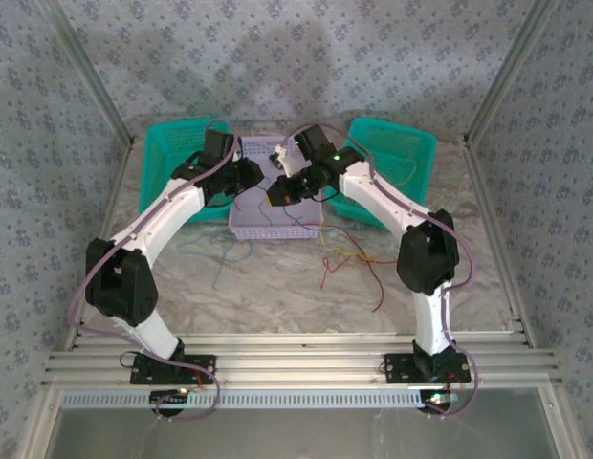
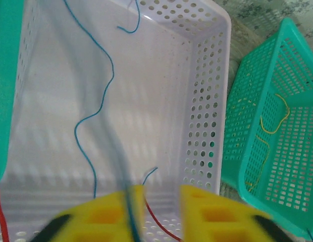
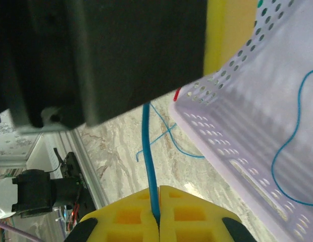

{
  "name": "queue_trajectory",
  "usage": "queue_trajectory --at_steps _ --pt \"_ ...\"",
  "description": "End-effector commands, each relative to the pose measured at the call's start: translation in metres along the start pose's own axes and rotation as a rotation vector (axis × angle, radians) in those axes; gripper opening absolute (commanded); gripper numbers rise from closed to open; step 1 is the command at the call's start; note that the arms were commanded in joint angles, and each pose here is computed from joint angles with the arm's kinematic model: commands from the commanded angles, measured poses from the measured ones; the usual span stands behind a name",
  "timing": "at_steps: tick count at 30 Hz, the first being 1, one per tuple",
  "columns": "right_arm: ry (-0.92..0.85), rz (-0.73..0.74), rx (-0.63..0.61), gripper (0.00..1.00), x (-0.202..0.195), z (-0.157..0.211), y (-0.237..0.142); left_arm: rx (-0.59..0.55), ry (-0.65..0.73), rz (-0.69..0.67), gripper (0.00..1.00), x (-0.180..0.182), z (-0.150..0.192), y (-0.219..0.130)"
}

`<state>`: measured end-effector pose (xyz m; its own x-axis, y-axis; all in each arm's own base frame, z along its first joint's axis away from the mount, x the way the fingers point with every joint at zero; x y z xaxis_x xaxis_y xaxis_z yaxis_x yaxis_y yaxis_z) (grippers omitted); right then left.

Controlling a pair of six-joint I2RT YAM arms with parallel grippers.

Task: Untangle the cables

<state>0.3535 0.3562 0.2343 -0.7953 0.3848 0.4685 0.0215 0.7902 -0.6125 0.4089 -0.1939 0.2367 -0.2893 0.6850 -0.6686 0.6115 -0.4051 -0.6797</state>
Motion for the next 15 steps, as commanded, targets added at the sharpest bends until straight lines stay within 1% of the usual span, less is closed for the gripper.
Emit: queue_trajectory --at_steps 1,4,7,12,15 --pt "-0.059 -0.039 -0.039 0.0 0.019 -0.008 -0.013 -0.009 0.018 -0.014 0.0 -0.003 -0.004 -0.001" --pt "-0.075 -0.063 -0.044 0.0 0.026 -0.006 -0.017 0.007 0.021 0.017 0.0 -0.008 -0.001 -0.003" --pt "-0.11 -0.132 -0.087 0.0 0.038 -0.011 -0.025 0.067 0.006 0.092 0.0 -0.018 0.008 -0.001" --pt "-0.233 -0.246 -0.183 0.0 0.059 -0.025 -0.047 0.253 -0.042 0.25 0.0 -0.036 0.036 0.008" --pt "-0.295 -0.32 -0.238 0.0 0.07 -0.032 -0.06 0.352 -0.071 0.351 0.0 -0.046 0.053 0.007"
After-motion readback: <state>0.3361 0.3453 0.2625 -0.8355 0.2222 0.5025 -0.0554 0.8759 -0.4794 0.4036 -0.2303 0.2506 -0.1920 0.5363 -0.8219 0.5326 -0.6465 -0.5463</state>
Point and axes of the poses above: each hand's point on the last joint's axis, 136 mm out from that joint toward the fingers, its own y axis out along the fingers, its own x axis along the line the jaws close on, z = x × y, the point moved 3 cm from there along -y, back along the fingers, and after that the axes turned 14 degrees about -y, right-handed, at the moved point
